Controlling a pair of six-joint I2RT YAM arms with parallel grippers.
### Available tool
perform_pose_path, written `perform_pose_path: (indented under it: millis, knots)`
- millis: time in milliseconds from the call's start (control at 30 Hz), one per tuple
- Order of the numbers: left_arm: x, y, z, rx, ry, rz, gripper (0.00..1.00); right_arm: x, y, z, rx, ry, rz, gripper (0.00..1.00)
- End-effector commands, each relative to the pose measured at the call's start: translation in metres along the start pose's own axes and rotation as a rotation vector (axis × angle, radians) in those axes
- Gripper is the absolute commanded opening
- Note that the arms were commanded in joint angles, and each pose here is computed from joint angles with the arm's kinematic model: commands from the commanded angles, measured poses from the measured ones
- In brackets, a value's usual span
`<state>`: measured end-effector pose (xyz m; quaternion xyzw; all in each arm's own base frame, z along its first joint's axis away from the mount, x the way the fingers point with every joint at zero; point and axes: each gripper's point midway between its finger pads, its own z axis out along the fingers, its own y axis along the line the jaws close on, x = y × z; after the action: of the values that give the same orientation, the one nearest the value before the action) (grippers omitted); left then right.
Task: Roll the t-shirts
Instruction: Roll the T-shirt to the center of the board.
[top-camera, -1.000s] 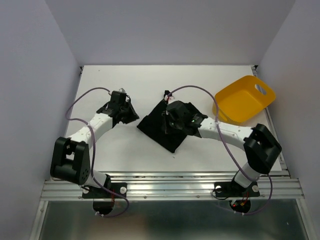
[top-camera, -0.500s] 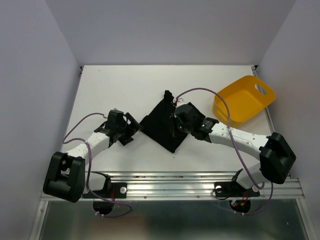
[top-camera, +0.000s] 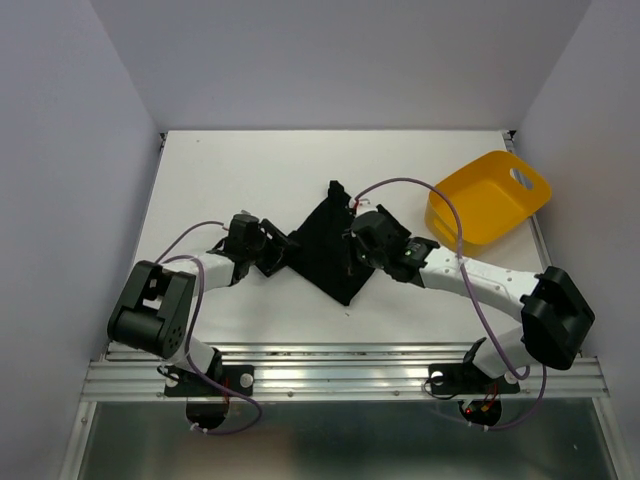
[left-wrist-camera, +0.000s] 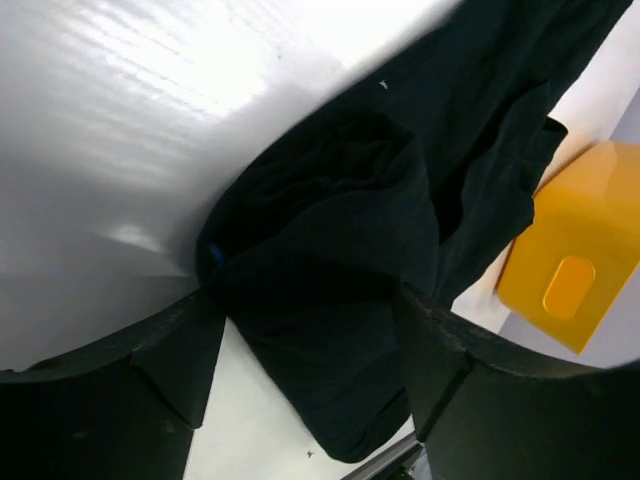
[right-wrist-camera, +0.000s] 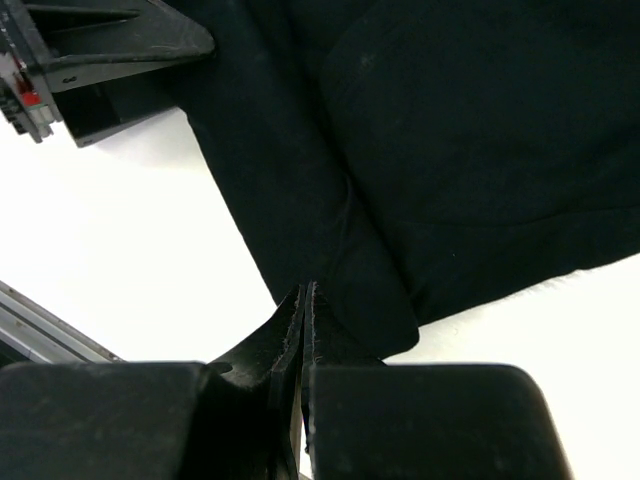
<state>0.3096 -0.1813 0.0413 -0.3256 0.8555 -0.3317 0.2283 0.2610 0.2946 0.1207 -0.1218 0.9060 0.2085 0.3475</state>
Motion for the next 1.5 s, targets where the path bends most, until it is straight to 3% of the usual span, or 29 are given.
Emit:
perform_pose_path:
  millis: [0, 33, 100, 133, 167, 367, 433, 500, 533, 733, 1200, 1467]
  knots:
    - [0.006, -0.001, 0.014, -0.001, 0.029, 0.036, 0.7, -0.005, -0.003, -0.009, 0.017, -0.035, 0.018, 0.01]
    - [0.006, -0.001, 0.015, -0.003, 0.029, 0.038, 0.63, -0.005, -0.004, -0.009, 0.017, -0.034, 0.019, 0.01]
    - [0.006, -0.002, 0.013, 0.002, 0.022, 0.036, 0.32, 0.0, -0.009, -0.009, 0.039, -0.022, 0.01, 0.01]
    - [0.006, -0.003, 0.012, 0.008, 0.024, 0.04, 0.09, 0.001, -0.012, -0.009, 0.049, -0.02, -0.005, 0.01]
    - [0.006, -0.006, 0.009, 0.016, 0.022, 0.048, 0.0, 0.001, -0.015, -0.01, 0.062, -0.022, -0.013, 0.01]
    - [0.006, -0.003, -0.002, -0.047, 0.044, 0.093, 0.0, 0.003, 0.0, -0.019, 0.095, -0.05, -0.179, 0.12]
    - [0.006, 0.0, -0.006, -0.088, 0.055, 0.102, 0.0, 0.011, 0.008, -0.02, 0.148, -0.056, -0.282, 0.27]
    - [0.006, -0.003, -0.011, -0.091, 0.061, 0.116, 0.0, 0.008, 0.013, -0.023, 0.21, -0.087, -0.377, 0.36]
    - [0.007, -0.005, -0.014, -0.094, 0.068, 0.119, 0.0, 0.011, 0.016, -0.023, 0.228, -0.089, -0.417, 0.46]
    - [0.002, -0.019, -0.031, -0.071, 0.055, 0.145, 0.0, 0.041, 0.039, -0.015, 0.284, -0.093, -0.637, 0.74]
    - [-0.002, -0.026, -0.04, -0.049, 0.068, 0.139, 0.0, 0.075, 0.065, 0.018, 0.262, -0.112, -0.776, 0.78]
    - [-0.005, -0.025, -0.044, -0.047, 0.067, 0.13, 0.0, 0.097, 0.036, 0.042, 0.458, -0.158, -0.828, 0.78]
